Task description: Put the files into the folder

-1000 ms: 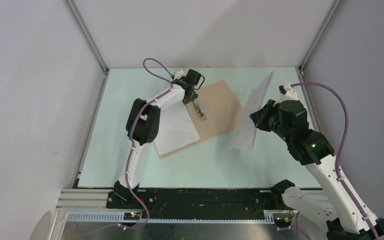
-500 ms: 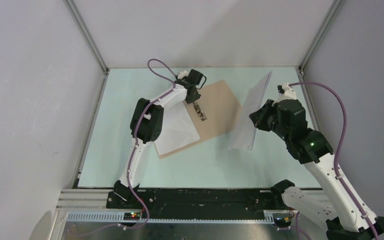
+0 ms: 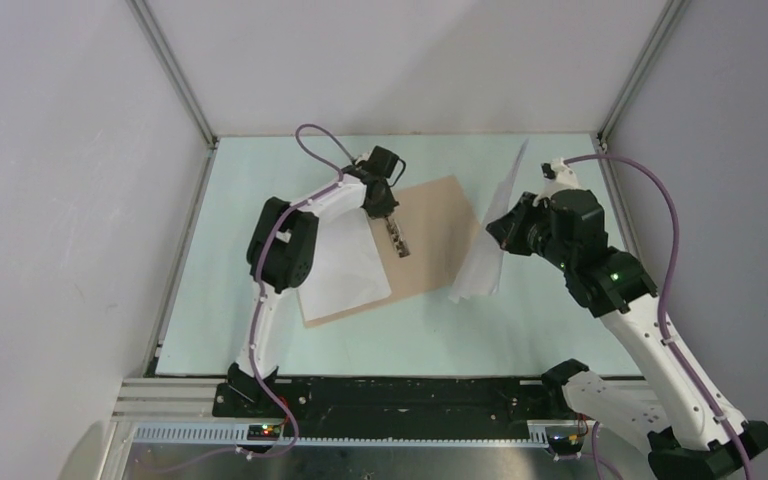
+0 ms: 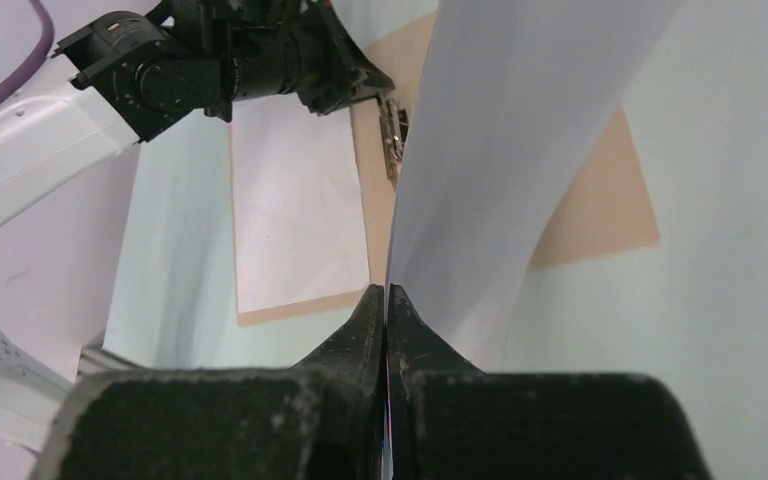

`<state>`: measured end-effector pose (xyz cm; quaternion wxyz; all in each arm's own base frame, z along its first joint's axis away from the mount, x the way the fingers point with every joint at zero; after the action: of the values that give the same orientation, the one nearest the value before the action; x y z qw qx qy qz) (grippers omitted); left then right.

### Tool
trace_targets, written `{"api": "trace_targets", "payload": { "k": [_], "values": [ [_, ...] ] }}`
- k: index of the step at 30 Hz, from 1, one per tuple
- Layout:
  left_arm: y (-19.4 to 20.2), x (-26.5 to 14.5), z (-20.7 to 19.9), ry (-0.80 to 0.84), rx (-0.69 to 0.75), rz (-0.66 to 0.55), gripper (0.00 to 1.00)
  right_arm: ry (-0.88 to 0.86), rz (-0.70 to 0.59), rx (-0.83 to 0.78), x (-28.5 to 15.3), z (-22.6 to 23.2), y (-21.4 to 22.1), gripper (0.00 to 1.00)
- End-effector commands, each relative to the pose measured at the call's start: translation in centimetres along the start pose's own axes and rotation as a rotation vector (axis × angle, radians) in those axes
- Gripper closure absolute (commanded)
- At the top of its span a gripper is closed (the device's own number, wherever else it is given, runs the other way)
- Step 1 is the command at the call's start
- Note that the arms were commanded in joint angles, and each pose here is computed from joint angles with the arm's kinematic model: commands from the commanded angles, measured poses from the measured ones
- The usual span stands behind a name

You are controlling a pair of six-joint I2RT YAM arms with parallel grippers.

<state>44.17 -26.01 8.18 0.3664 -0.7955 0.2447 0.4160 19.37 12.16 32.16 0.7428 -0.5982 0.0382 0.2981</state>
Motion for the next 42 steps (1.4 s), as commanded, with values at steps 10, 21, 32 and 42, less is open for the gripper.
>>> {"api": "trace_targets", "payload": {
  "k": [10,21,32,42],
  "values": [
    [5.6,-7.1,8.9,-0.025,0.187,0.284,0.93,-0.404,-0.019,-0.012,2.3,6.3,-3.4,1.0],
    [2.0,-12.4,7.4,0.148,0.169,0.245,0.35,-0.449,0.142,0.218,6.6,1.8,0.1,1.0],
    [2.9,-14.1,8.9,0.159,0.159,0.267,0.45,0.103,0.654,0.149,13.3,-6.4,17.3,1.0],
    [6.4,-14.4,12.0,0.09,0.168,0.253,0.7,0.203,0.602,0.02,13.3,-4.7,17.0,1.0]
  ]
}}
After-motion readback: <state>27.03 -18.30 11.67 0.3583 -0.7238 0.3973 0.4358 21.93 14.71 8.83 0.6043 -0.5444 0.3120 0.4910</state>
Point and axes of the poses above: each gripper's point midway between its finger pads, its own x axis out along the fingers, its own z axis along the line the jaws close on, y = z × x, the point moved 7 cm from there along -x, back along the fingers, and after that the axes turned 15 degrees about -x, right-handed, at the moved point
